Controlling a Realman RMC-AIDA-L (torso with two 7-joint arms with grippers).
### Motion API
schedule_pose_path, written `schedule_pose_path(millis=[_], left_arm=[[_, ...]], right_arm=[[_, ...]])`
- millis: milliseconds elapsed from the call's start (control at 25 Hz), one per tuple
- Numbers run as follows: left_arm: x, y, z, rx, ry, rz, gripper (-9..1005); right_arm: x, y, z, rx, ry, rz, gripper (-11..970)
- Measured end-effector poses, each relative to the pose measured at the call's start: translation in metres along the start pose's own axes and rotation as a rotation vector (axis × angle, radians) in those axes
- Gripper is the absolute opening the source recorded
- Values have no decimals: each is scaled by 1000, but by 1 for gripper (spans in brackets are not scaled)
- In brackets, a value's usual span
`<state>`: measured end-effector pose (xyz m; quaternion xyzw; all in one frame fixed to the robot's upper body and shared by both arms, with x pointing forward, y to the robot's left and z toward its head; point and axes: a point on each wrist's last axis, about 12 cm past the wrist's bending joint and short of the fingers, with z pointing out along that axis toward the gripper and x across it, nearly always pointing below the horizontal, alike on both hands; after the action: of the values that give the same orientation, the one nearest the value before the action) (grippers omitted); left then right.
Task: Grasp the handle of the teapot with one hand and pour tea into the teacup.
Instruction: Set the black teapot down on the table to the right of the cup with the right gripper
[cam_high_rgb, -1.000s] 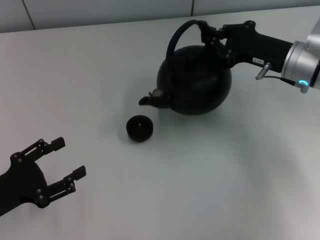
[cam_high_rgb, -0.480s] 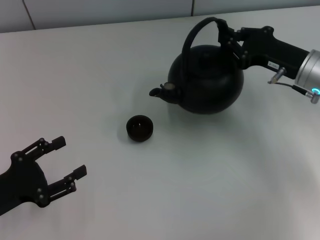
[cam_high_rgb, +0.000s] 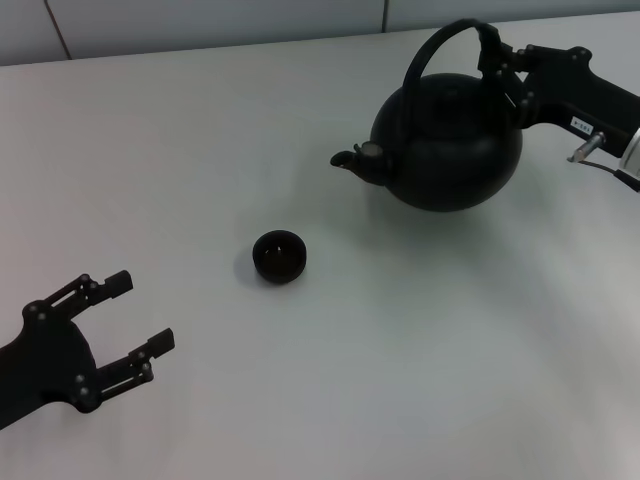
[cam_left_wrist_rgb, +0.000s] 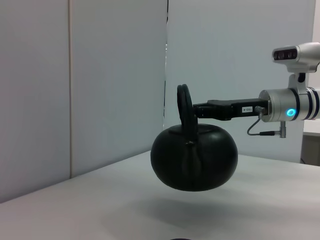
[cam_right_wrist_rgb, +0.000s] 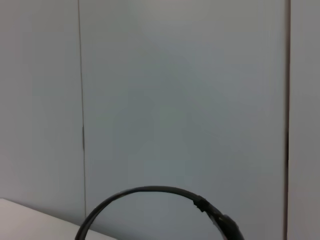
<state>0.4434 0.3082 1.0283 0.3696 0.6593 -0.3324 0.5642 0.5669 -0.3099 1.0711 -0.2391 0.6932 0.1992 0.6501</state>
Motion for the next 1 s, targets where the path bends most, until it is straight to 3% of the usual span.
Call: schedule_pose_path(millis=[640, 1000], left_arm=[[0, 1, 3, 2, -1, 4, 801], [0, 1, 4, 3, -2, 4, 801]], right_arm=[[23, 19, -4, 2, 28, -88, 157], [27, 21, -8, 12, 22, -91, 160]])
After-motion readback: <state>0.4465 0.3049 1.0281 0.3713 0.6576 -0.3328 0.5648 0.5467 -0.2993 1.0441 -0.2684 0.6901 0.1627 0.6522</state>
